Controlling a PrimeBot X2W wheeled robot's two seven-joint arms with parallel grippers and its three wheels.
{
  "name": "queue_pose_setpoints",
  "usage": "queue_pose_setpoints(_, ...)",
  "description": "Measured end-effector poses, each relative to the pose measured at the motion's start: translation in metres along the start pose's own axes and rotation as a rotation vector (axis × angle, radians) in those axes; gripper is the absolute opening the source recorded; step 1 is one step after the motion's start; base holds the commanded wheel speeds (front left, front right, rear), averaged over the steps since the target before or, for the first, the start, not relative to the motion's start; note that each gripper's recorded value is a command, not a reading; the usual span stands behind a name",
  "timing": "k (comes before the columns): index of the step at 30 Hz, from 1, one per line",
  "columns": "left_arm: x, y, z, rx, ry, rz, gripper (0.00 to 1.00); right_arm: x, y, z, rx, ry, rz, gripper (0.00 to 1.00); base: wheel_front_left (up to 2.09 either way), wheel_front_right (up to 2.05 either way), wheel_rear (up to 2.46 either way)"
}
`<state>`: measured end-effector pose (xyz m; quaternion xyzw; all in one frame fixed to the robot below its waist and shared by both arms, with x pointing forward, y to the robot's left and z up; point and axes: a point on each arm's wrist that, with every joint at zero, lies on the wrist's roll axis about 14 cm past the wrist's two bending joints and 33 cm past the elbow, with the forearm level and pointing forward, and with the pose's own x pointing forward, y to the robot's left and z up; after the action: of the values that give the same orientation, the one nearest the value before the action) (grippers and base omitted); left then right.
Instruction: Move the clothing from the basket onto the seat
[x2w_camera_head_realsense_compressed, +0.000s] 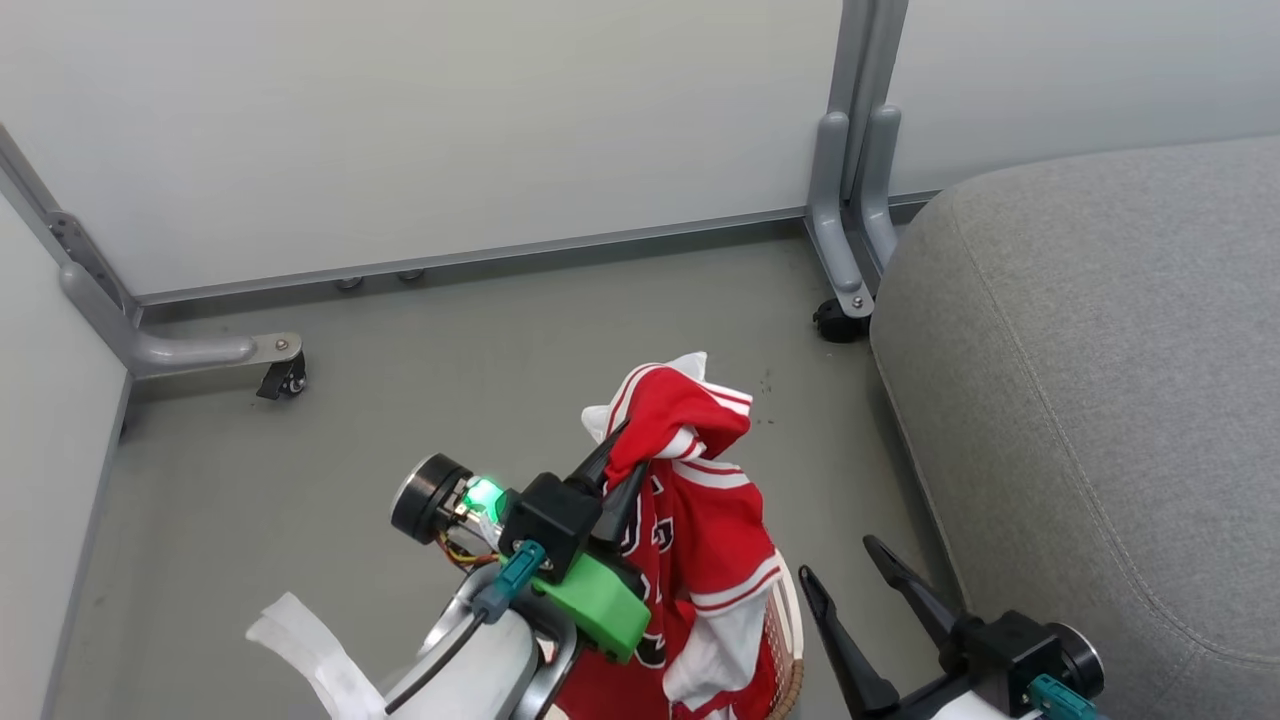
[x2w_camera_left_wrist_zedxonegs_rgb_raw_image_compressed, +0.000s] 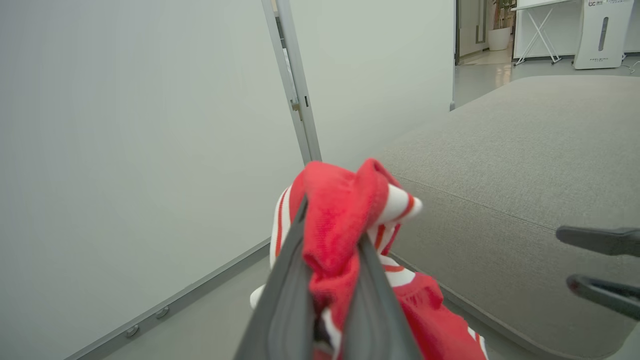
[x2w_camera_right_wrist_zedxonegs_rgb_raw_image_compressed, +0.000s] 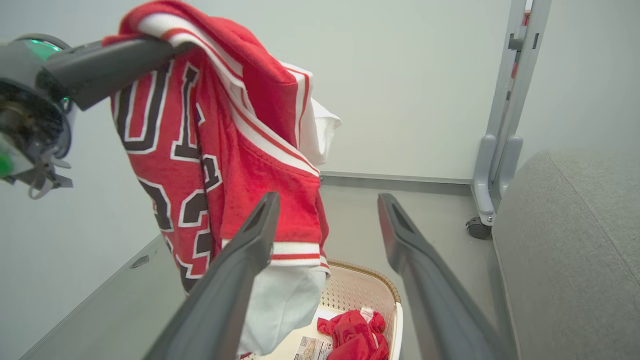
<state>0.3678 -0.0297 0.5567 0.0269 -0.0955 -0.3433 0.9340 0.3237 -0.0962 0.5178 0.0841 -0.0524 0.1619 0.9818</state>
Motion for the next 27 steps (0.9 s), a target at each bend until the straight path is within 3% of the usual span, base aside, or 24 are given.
queue_pose_setpoints(7, 0.013, -0.014, 0.017, -0.006, -0.046, -0.060, 0.00, 0.008, 0.026, -0.008, -0.005, 0.030, 0.110, 1.00, 0.00, 0.00, 0.00)
queue_pose_setpoints(19, 0.024, -0.056, 0.045, -0.020, -0.102, -0.199, 0.00, 0.028, 0.024, -0.005, -0.071, 0.020, 0.122, 1.00, 0.00, 0.00, 0.00)
queue_pose_setpoints(27, 0.024, -0.077, 0.068, -0.022, -0.149, -0.268, 0.00, 0.028, 0.023, -0.026, -0.072, 0.084, 0.121, 1.00, 0.00, 0.00, 0.00)
